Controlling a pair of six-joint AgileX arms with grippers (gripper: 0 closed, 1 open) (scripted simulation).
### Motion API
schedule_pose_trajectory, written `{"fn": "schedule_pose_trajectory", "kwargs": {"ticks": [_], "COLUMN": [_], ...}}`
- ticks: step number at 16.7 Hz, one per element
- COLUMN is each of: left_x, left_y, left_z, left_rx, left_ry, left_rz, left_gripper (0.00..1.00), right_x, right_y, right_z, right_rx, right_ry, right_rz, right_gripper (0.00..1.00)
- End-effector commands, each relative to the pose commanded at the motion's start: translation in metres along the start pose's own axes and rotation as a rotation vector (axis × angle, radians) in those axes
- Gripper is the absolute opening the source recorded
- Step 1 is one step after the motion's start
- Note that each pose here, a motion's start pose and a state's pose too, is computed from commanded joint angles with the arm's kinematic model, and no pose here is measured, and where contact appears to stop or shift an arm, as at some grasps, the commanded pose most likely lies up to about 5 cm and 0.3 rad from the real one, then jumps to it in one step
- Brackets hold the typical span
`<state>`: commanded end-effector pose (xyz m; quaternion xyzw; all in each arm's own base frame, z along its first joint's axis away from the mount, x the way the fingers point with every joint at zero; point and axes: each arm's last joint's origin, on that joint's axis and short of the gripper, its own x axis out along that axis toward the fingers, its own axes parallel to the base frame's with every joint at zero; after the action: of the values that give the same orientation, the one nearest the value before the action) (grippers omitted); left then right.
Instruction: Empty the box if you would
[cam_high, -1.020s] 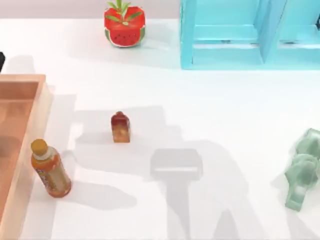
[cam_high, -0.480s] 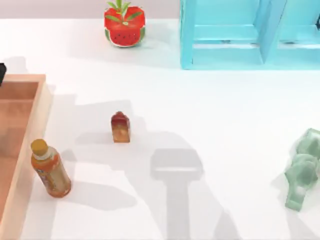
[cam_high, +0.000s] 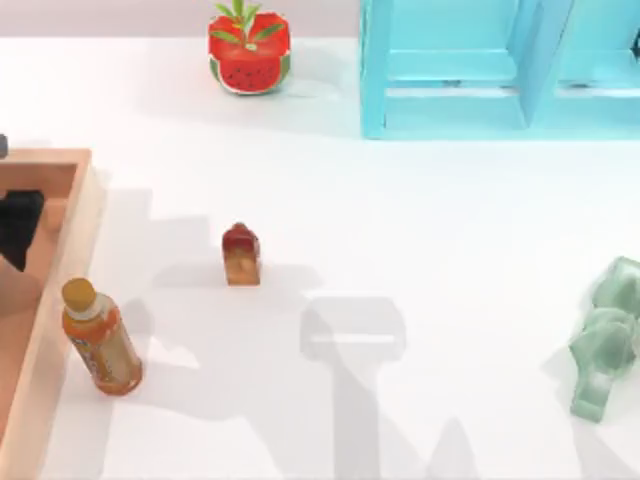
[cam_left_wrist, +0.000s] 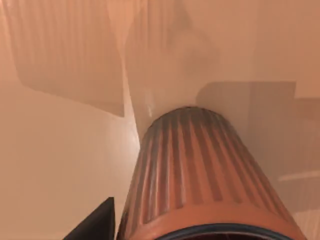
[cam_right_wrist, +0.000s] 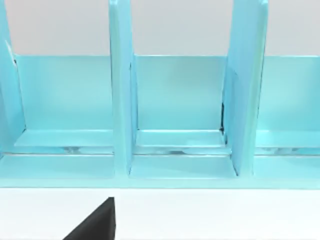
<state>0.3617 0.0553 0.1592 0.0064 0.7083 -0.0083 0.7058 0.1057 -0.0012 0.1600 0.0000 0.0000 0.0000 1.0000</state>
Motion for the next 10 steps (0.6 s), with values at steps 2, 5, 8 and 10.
{"fn": "schedule_pose_trajectory", "kwargs": {"ticks": [2,5,8,10], "left_x": [0.0008,0.0008,0.0008,0.0008], "left_y": [-0.0014,-0.0014,-0.0014,-0.0014], "left_z": [-0.0006,-0.0006,-0.0006,-0.0006], "left_rx": [0.000,0.000,0.000,0.000], "left_ry": [-0.001,-0.001,-0.001,-0.001], "left_rz": [0.000,0.000,0.000,0.000], "left_gripper": [1.00,0.92,0.70,0.55], "right_x": [0.0000,0.0000,0.0000,0.0000], "right_y": [0.0000,0.0000,0.0000,0.0000], "right_z": [0.0000,0.0000,0.0000,0.0000], "right_rx": [0.000,0.000,0.000,0.000], "right_ry": [0.000,0.000,0.000,0.000], "right_rz": [0.000,0.000,0.000,0.000], "right_gripper": [1.00,1.00,1.00,1.00]}}
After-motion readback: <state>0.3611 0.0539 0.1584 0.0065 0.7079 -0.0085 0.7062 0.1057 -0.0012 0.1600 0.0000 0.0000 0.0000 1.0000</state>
